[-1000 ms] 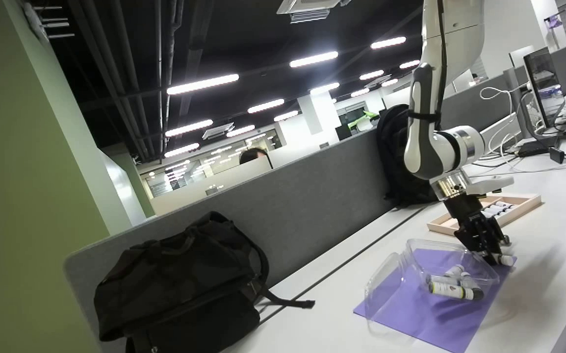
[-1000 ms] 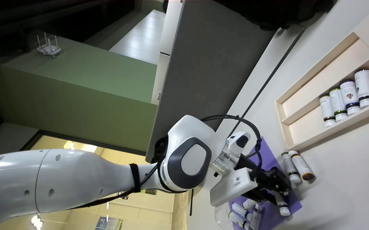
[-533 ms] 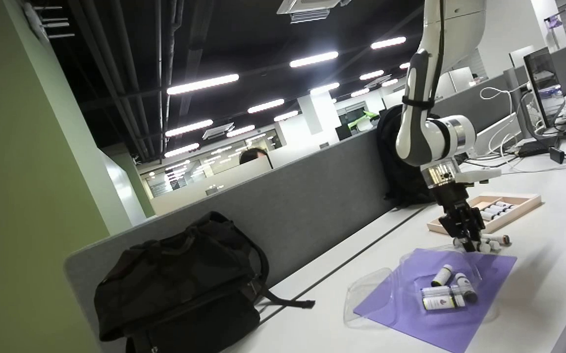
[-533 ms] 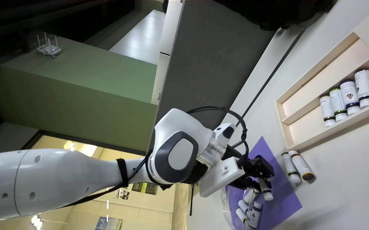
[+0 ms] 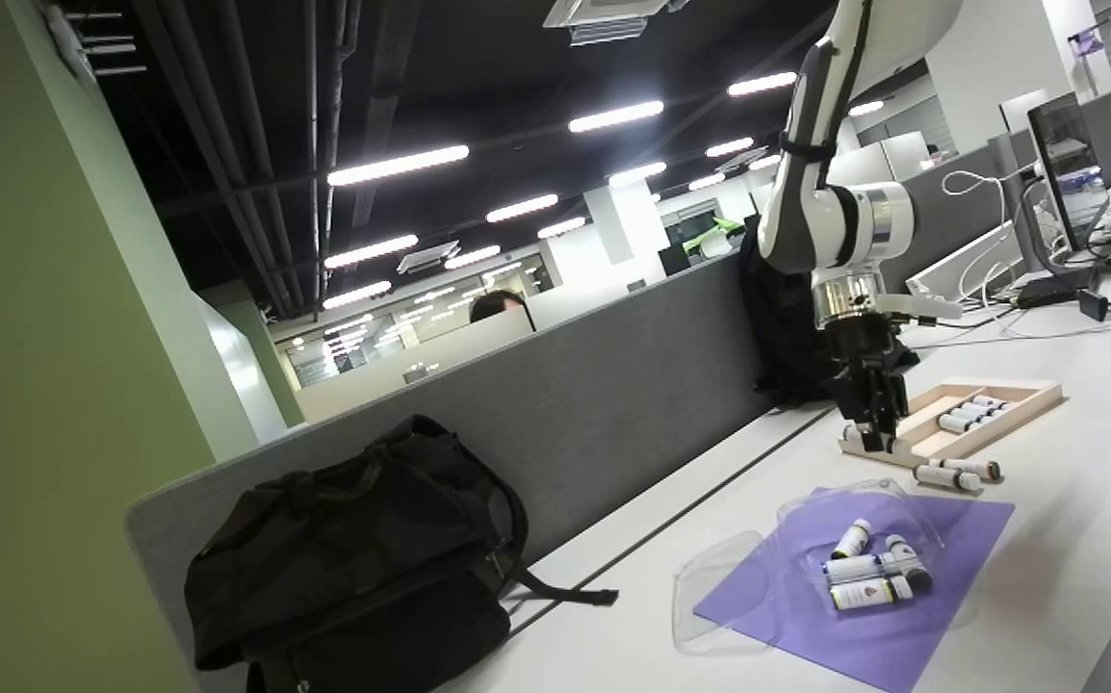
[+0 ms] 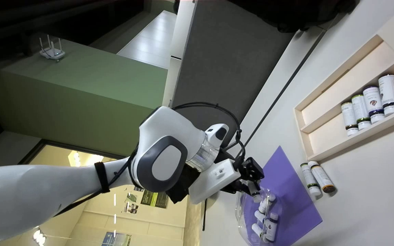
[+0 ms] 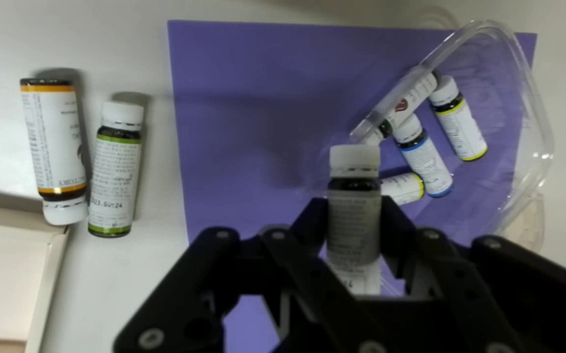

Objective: Put one bottle in the storage box

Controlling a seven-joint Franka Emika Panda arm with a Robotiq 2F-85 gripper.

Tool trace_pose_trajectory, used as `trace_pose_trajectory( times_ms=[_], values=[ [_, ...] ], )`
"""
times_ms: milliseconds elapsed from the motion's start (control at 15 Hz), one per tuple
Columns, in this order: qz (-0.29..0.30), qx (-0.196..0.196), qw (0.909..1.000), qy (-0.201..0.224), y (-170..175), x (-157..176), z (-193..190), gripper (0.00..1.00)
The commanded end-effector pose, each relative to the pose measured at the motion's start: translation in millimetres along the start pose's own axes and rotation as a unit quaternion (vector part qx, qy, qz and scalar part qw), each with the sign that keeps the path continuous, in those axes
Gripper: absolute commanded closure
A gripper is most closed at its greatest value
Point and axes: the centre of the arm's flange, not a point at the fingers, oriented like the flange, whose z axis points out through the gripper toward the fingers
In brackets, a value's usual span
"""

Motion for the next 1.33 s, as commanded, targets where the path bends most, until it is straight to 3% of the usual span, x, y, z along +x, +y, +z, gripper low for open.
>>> trace_pose_trajectory(
  times_ms=[0,533,1067,1133,1267],
  values=[
    [-0.049,0.017,0.9986,0.010,-22.7,-4.5,-16.1,0.85],
    [-0.173,0.019,0.9847,0.007,-60.9,19.7,24.5,0.85],
    [-0.222,0.027,0.9747,-0.003,-56.8,30.0,73.4,0.85],
    [-0.222,0.026,0.9746,-0.004,-55.9,30.6,77.3,0.46],
    [-0.225,0.025,0.9741,-0.007,-57.4,30.7,78.3,0.29]
  ],
)
